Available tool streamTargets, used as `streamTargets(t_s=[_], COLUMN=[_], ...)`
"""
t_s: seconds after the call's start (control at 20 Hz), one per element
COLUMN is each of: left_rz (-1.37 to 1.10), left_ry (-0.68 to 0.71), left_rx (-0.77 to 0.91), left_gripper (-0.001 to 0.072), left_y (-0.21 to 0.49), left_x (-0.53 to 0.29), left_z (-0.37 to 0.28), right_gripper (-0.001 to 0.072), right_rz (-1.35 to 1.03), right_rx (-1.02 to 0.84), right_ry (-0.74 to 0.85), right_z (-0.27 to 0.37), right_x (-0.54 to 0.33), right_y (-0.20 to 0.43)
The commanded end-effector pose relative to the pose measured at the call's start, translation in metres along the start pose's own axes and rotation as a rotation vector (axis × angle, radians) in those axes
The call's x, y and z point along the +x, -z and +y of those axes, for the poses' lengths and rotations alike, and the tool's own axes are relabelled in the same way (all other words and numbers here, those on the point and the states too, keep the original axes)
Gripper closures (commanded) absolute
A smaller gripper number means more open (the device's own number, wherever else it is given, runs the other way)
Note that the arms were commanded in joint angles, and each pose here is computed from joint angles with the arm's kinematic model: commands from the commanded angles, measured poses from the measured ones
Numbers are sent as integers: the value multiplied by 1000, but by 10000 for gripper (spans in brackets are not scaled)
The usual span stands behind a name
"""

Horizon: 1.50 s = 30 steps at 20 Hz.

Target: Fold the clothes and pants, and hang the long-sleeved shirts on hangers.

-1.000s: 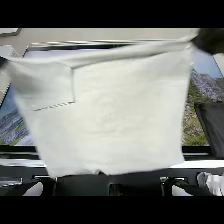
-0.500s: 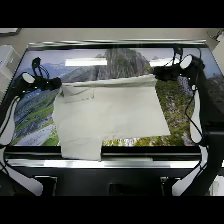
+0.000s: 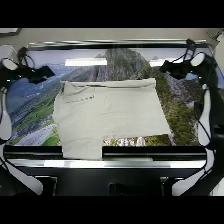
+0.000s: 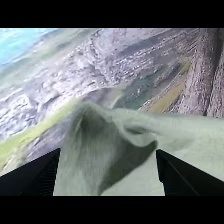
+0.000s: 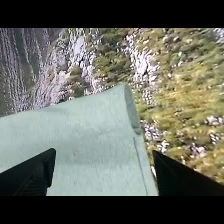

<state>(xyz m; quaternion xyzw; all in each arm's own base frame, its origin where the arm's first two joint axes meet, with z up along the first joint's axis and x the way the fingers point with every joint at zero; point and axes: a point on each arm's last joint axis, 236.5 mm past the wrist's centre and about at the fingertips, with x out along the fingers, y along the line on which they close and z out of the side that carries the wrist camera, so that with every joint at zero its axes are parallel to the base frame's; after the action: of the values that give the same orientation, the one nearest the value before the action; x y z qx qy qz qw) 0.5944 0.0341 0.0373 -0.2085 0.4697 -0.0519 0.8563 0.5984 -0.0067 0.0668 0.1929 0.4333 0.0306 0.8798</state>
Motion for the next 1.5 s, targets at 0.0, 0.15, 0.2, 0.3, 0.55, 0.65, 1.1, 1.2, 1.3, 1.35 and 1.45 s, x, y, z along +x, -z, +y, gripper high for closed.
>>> streamTargets(t_s=[0.0, 0.15, 0.2, 0.3, 0.55, 0.65, 1.1, 1.2, 1.3, 1.35, 1.45], left_rz=[95, 255, 291, 321, 372, 429, 442, 382, 331, 310, 298], left_ry=[-27, -47, -51, -45, 162, 201, 185, 188, 208, 214, 225], left_rx=[-99, -178, -201, -274, -478, -540, -634, -660, -692, -704, -716], left_gripper=[-5, -2, -2, -2, -2, -2, -2, -2, -1, -2, -1], left_y=[24, 103, 137, 204, 346, 387, 421, 408, 395, 389, 386], left_x=[-88, -124, -130, -135, -115, -110, -95, -90, -86, -85, -85], left_z=[16, 35, 40, 45, 6, -5, -3, -1, -2, -2, -4], right_gripper=[49, 59, 131, 183, 183, 184, 185, 185, 185, 185, 185], right_rz=[12, 137, 169, 137, 173, 193, 228, 225, 222, 222, 222], right_rx=[-3, -80, -93, -49, -47, -43, -22, -23, -25, -25, -24], right_ry=[28, 15, -32, -170, -276, -329, -338, -338, -338, -338, -338], right_z=[-18, -34, -30, -12, 5, 17, 23, 24, 24, 25, 24], right_x=[-81, -128, -138, -156, -169, -174, -183, -185, -186, -186, -186], right_y=[-6, 23, 31, 25, 34, 39, 47, 47, 46, 46, 46])
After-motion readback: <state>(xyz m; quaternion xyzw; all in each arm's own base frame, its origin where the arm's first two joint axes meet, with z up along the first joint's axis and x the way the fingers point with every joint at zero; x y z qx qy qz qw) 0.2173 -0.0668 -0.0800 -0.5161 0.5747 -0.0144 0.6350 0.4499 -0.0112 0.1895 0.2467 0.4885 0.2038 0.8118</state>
